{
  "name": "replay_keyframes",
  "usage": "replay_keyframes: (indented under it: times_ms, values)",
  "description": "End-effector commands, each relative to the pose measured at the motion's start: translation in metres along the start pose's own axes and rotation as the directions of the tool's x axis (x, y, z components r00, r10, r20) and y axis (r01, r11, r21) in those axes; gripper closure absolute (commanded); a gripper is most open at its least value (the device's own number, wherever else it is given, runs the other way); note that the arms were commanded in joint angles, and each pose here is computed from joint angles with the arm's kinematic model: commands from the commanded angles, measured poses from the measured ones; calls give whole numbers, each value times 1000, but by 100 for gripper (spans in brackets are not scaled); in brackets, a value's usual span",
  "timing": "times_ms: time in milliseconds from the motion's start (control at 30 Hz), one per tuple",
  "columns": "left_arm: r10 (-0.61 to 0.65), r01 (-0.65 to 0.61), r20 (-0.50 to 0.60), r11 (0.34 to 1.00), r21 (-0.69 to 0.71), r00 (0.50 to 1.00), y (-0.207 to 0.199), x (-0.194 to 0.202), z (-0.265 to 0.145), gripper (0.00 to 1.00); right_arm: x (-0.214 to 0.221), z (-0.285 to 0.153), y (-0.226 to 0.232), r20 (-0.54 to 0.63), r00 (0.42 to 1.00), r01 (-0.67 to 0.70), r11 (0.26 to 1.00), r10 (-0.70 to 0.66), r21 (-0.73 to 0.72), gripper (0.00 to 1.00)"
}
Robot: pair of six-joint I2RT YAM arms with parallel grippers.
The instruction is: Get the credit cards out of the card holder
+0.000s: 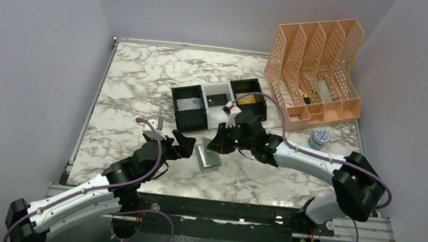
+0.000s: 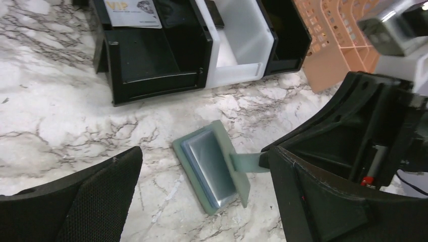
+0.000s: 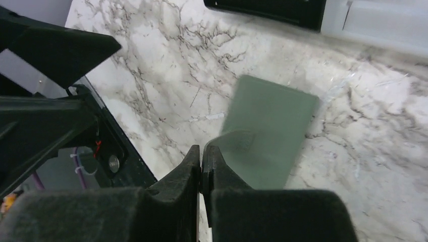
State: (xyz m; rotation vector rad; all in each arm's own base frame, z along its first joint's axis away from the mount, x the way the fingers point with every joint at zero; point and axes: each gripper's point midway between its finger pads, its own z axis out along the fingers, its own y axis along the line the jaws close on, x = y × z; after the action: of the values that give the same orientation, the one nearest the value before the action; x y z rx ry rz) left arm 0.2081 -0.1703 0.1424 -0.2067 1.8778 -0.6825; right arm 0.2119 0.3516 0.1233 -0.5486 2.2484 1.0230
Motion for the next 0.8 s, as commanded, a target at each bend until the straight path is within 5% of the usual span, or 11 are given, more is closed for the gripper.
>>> replay_keyframes:
  times_ms: [0, 100, 267, 433, 767]
  values:
    - [53, -58, -48, 992, -113, 997, 25, 1, -14, 2, -2, 13, 18, 29, 993, -114, 986, 118, -123, 99]
    - [66, -74, -86, 992, -98, 994, 25, 8, -18, 3, -7, 10, 24, 61, 986, -145, 976, 156, -161, 99]
    - [55, -57, -135, 998, -9, 989, 5, 15, -17, 7, -9, -1, -5, 122, 973, -197, 980, 196, -4, 99]
    - [113, -94, -200, 990, 102, 973, -19, 30, -8, 9, 20, -16, -55, 83, 982, -179, 970, 167, 166, 99]
    - [140, -53, -298, 958, 282, 944, -63, 69, 22, 18, 64, -31, -113, 94, 971, -236, 937, 219, 257, 99]
